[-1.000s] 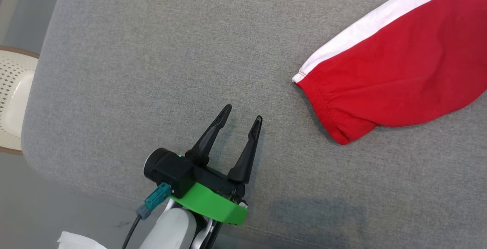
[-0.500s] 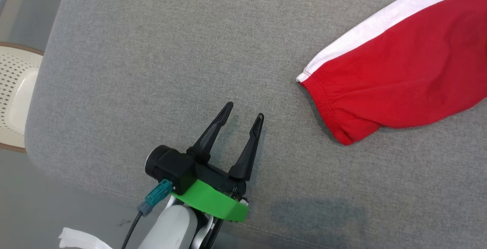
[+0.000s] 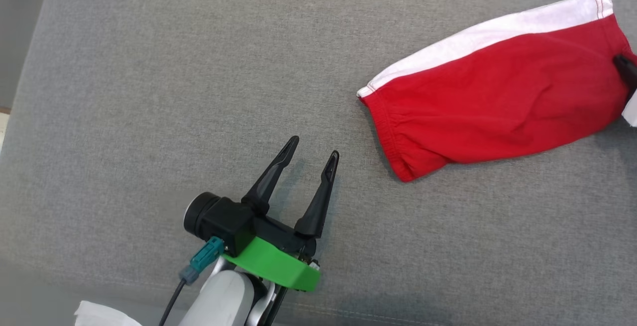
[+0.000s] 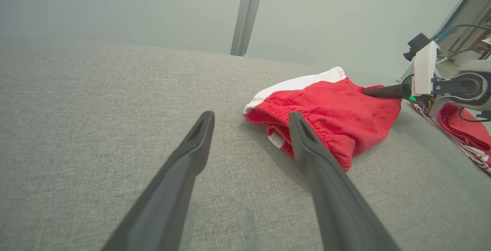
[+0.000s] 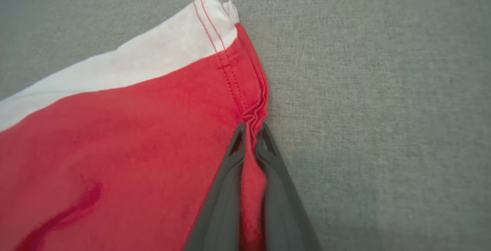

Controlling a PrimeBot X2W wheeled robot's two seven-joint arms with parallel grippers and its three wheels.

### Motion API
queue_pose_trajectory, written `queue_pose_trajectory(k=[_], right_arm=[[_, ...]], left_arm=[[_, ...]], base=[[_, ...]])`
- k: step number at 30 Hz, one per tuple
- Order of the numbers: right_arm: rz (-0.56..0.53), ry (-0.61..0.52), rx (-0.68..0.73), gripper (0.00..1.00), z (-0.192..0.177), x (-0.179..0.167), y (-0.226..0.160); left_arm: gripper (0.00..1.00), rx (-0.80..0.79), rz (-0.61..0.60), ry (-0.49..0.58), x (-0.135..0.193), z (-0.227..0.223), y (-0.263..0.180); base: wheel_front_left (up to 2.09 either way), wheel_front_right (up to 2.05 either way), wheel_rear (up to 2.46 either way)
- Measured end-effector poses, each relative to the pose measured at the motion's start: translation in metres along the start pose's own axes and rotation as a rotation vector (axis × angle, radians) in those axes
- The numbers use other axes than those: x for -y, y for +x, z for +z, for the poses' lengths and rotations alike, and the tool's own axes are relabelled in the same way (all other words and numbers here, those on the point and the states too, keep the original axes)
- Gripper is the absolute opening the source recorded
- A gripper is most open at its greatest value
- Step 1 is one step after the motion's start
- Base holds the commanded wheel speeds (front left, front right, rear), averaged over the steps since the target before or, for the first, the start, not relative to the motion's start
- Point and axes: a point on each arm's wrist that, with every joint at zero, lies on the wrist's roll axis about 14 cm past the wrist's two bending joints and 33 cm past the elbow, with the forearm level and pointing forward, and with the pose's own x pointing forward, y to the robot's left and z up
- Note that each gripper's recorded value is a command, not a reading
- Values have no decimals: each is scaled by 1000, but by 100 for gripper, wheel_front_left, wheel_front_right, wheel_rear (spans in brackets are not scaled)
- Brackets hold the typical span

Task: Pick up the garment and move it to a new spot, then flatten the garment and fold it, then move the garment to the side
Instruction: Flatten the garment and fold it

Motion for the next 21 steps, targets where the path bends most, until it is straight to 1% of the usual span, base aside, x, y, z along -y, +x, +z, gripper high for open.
queue_pose_trajectory(k=[4, 10, 14, 17, 21], right_arm=[[-18, 59, 47, 0, -8, 14, -26], [-82, 129, 104, 0, -20, 44, -69], [-109, 141, 141, 0, -22, 54, -89], [-128, 134, 194, 0, -13, 61, -101], [-113, 118, 232, 0, -5, 54, -107]], left_arm=[[100, 6, -35, -2, 11, 1, 3], [100, 19, -84, -2, 28, 4, 6], [100, 23, -115, 1, 38, 5, 7], [100, 27, -140, 0, 47, 6, 9], [100, 32, -163, -1, 54, 8, 9]], base=[[0, 0, 0], [0, 0, 0], [0, 0, 0], [0, 0, 0], [0, 0, 0]])
